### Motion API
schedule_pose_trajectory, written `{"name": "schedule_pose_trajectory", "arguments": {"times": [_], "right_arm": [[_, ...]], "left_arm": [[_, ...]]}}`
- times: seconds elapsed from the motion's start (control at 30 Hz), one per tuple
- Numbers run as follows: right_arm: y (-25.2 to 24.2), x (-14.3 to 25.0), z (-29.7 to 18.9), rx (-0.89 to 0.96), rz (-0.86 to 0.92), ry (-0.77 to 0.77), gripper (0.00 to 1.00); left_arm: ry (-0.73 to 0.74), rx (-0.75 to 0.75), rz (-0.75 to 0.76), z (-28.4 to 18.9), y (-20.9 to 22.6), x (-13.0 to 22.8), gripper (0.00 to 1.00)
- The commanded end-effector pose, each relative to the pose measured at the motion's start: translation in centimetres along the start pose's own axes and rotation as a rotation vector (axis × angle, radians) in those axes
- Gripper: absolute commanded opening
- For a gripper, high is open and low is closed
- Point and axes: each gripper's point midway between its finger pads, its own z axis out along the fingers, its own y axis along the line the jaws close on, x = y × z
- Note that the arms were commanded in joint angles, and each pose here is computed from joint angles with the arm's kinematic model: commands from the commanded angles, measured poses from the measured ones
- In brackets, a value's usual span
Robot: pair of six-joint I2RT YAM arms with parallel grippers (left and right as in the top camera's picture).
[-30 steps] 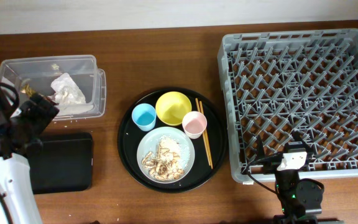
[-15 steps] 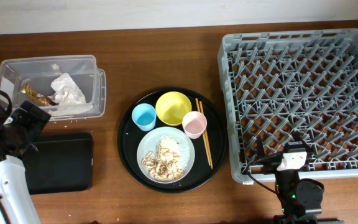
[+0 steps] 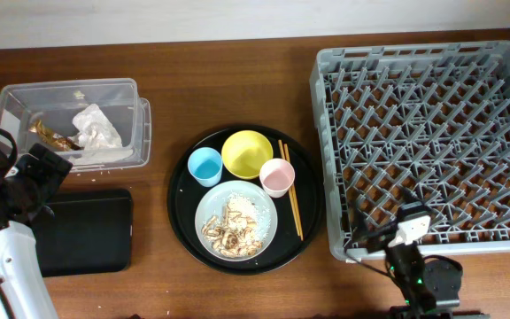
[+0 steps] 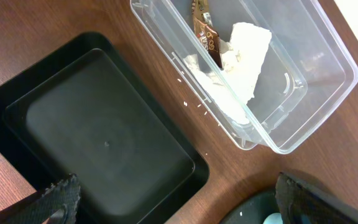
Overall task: Sort waste into correct bins and load items into the dishwasher rack
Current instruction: 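Move the right gripper from the rack toward the pink cup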
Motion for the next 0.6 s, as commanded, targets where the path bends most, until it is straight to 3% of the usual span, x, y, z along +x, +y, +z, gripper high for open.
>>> {"name": "schedule_pose_trajectory", "arguments": {"times": [0.0,0.07,0.13,0.2,0.33,0.43,0.53,0.57], "right_arm": [[11.6,-0.8,-4.5,-0.731,0.448,0.156,0.99],[11.4,-1.4,-4.4,-0.707,0.686,0.219,0.99],[10.8,-4.0,-4.2,-0.692,0.785,0.146,0.99],[11.3,-10.2,-6.3,-0.775,0.656,-0.101,0.99],[10.3,-19.0,-7.7,-0.671,0.577,-0.272,0.99],[9.8,-22.6,-5.0,-0.556,0.447,-0.124,0.99],[8.3,-23.9,-0.4,-0.466,0.427,0.119,0.98],[7.8,-24.2,2.3,-0.452,0.404,0.266,0.98]], "left_arm": [[-0.014,-0.008,-0.016,-0.3,0.3,-0.3,0.99],[-0.014,-0.008,-0.016,-0.3,0.3,-0.3,0.99],[-0.014,-0.008,-0.016,-0.3,0.3,-0.3,0.99],[-0.014,-0.008,-0.016,-0.3,0.3,-0.2,0.99],[-0.014,-0.008,-0.016,-0.3,0.3,-0.3,0.99],[-0.014,-0.008,-0.016,-0.3,0.3,-0.3,0.99],[-0.014,-0.008,-0.016,-0.3,0.3,-0.2,0.99],[-0.014,-0.008,-0.016,-0.3,0.3,-0.2,0.99]]}}
